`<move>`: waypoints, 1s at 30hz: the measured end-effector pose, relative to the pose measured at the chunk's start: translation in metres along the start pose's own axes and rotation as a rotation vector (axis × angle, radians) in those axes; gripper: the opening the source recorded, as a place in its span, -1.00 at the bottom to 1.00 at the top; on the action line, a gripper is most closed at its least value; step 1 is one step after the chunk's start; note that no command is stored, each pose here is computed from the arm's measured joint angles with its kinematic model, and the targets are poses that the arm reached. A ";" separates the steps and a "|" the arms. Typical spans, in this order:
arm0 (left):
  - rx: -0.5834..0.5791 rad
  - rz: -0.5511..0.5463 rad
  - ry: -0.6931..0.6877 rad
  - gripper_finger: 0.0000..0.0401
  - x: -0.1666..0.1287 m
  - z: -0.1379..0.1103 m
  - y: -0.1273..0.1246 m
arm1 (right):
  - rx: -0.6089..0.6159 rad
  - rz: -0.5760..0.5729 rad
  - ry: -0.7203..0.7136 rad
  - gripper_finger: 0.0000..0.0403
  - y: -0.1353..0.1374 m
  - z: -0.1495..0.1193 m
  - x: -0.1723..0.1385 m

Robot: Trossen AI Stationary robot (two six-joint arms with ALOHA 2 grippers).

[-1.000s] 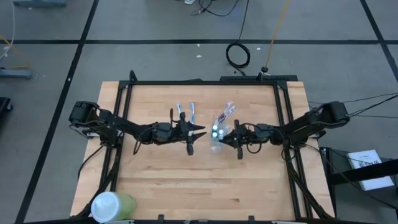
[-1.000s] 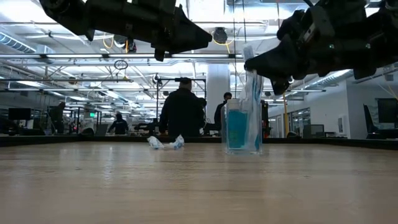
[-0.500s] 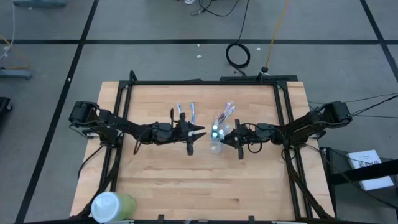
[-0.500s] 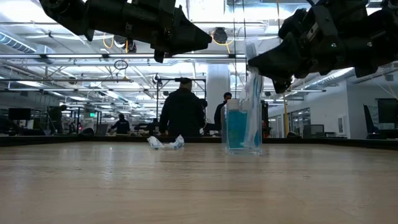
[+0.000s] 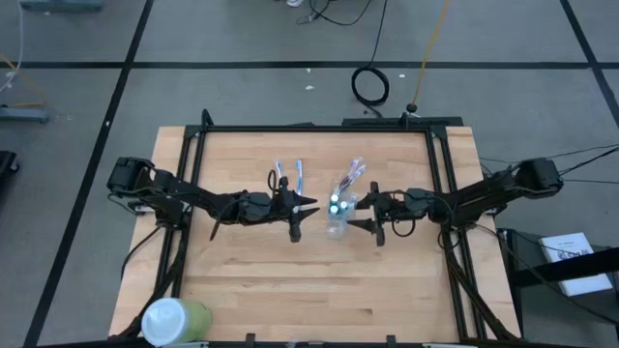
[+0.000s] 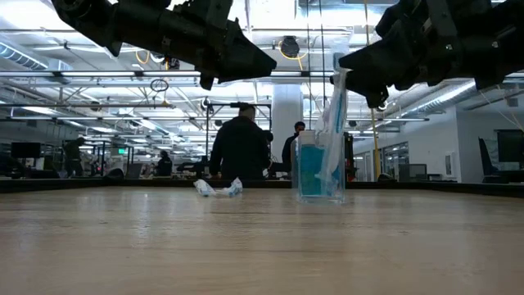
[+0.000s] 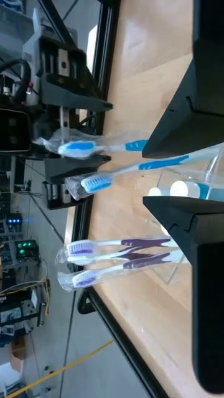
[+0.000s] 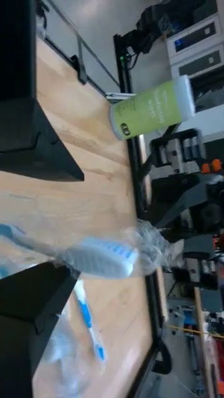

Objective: Pick & Place toothbrushing station
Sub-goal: Put the blue toothbrush into the transparent organizer

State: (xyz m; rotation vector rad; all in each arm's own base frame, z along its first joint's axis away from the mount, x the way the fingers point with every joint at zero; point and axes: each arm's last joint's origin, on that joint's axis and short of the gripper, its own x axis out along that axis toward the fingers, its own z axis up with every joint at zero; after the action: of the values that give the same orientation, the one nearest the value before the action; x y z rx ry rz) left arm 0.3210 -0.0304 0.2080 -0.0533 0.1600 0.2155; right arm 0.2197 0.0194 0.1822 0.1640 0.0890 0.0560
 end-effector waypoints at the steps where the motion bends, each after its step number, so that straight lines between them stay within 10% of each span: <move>1: 0.000 0.000 0.000 -0.42 0.000 0.000 0.000 | 0.001 -0.002 0.017 0.03 0.000 -0.001 0.000; 11: -0.002 0.000 0.002 -0.42 0.000 0.000 0.000 | 0.052 -0.044 0.240 0.04 -0.004 -0.022 -0.004; 30: -0.096 0.139 0.152 -0.42 0.000 -0.016 0.010 | 0.210 0.121 0.148 0.00 0.006 0.018 -0.044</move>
State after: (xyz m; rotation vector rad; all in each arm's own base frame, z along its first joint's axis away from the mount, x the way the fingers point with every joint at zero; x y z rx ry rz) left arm 0.3163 -0.0223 0.1916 -0.1545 0.3050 0.3577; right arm 0.1772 0.0199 0.2047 0.3752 0.2326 0.1794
